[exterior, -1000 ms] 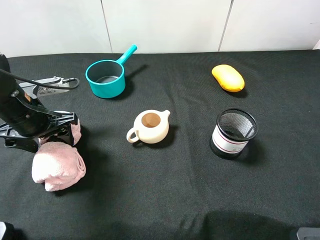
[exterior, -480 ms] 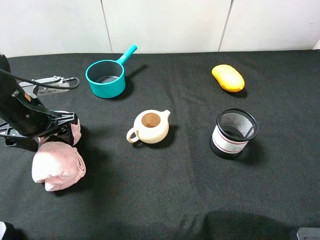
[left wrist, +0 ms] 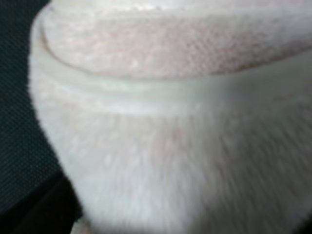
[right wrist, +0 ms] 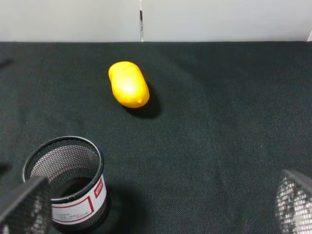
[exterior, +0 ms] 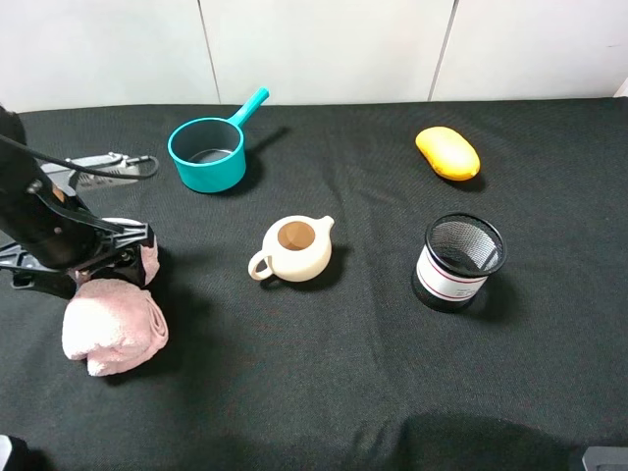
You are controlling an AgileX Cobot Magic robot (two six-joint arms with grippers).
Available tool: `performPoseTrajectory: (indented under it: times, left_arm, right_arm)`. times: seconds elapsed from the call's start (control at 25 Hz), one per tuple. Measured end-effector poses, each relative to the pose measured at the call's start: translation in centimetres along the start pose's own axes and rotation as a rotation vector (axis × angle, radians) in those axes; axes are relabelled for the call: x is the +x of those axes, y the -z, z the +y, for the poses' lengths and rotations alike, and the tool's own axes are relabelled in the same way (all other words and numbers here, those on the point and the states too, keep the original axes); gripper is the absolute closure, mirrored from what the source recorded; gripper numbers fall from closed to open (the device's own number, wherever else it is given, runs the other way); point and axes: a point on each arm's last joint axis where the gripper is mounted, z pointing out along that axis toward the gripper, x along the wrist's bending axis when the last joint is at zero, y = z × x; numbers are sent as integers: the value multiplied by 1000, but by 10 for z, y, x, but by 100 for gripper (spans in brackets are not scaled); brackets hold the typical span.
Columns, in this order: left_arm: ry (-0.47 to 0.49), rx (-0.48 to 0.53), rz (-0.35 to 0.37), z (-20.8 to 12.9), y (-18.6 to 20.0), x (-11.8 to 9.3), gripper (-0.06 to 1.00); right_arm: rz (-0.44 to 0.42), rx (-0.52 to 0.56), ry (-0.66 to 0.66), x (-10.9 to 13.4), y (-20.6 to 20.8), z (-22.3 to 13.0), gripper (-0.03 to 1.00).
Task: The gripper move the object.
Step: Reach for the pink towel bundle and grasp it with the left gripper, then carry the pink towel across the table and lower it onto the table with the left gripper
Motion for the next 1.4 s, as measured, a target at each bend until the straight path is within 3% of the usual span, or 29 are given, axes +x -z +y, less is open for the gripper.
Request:
performPoseTrajectory:
  times: [0.52, 0.8, 1.4]
  left_arm:
    - [-16, 15, -13, 1, -10, -3, 20]
    - [-7, 14, -19, 2, -10, -3, 43]
    - [-51, 43, -7, 12, 1, -9, 44]
  right_arm:
    - [0, 0, 0, 0, 0, 0, 27]
    - [0, 0, 0, 0, 0, 0, 27]
    - [0, 0, 0, 0, 0, 0, 27]
